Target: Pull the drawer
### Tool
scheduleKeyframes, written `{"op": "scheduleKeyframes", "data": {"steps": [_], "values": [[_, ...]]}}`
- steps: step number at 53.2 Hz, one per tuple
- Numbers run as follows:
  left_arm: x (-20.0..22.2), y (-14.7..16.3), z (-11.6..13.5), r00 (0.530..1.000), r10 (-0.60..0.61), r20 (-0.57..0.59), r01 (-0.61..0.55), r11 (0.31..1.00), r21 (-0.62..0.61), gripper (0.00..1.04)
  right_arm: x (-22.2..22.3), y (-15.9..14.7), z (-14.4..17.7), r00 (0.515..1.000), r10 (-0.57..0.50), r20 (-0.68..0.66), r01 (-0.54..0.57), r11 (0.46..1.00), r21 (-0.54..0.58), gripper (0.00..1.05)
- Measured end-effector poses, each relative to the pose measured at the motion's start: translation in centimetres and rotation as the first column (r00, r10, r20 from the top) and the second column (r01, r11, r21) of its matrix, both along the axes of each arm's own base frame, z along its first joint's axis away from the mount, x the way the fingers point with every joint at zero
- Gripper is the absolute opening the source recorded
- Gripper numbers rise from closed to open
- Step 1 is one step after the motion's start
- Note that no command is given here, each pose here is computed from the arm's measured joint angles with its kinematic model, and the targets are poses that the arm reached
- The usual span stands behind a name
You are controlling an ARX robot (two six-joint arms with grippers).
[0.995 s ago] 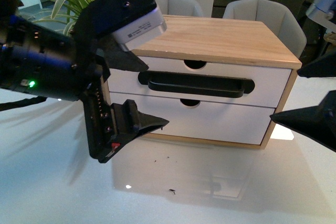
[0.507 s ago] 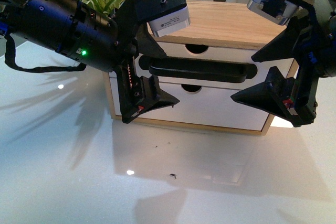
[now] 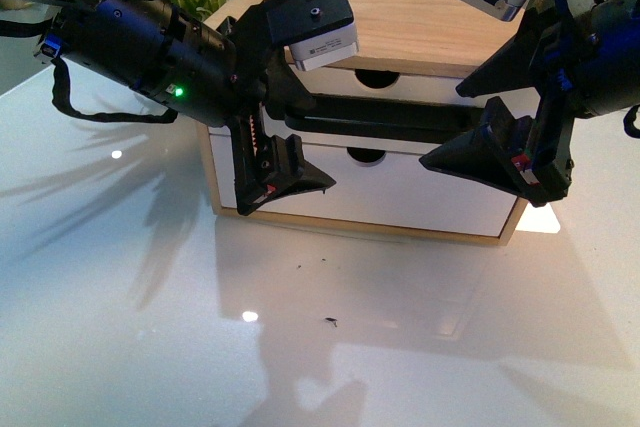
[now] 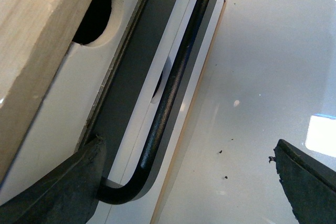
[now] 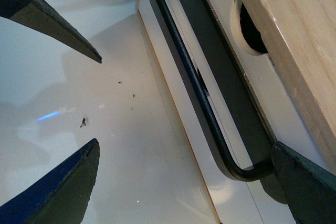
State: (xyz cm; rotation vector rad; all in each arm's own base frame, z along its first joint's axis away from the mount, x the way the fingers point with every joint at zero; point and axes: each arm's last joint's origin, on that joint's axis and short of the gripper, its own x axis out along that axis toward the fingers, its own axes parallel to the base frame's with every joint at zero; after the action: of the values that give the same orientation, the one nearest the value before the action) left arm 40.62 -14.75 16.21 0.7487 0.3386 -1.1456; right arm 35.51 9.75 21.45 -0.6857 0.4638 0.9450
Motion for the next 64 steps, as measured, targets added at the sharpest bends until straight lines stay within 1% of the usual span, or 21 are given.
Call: {"op": "scheduleKeyframes", "data": {"steps": [14,23,31,40,47,56,64], "values": [[0.2,-0.1,-0.4,1.000,-0.014,0.006,0.014,1.000,0.002,0.97,0.5,0.6,-0.7,1.000,0.009,-0.014,-0.009,1.000,-0.008,0.96],[0.2,-0.2,-0.5,1.000,-0.026,0.011,0.026,1.000,0.012,0.97,1.0,1.0,-1.5,1.000,0.013,-0.027,-0.014,1.000,-0.015,0.96],[0.2,-0.2,-0.5,1.000,-0.026,0.018,0.026,1.000,0.012,0.97,1.6,1.2,-2.8,0.999,0.003,-0.039,-0.004,0.999,-0.035,0.96],[0.2,-0.3,-0.5,0.999,-0.028,0.019,0.027,1.000,0.014,0.97,1.9,1.5,-3.2,0.999,0.011,-0.038,-0.013,0.999,-0.048,0.96],[0.0,-0.4,-0.6,0.999,-0.038,0.012,0.037,0.999,0.030,0.97,1.6,1.7,-3.4,0.997,0.041,-0.063,-0.046,0.997,-0.070,0.96],[-1.0,-0.4,-0.3,0.994,-0.111,-0.017,0.113,0.988,0.107,0.97,0.8,1.5,-3.1,0.990,0.103,-0.100,-0.113,0.988,-0.104,0.96],[-2.3,-0.2,-0.1,0.987,-0.157,-0.025,0.159,0.979,0.130,0.97,-0.6,1.2,-3.0,0.983,0.138,-0.122,-0.150,0.983,-0.102,0.96]]}}
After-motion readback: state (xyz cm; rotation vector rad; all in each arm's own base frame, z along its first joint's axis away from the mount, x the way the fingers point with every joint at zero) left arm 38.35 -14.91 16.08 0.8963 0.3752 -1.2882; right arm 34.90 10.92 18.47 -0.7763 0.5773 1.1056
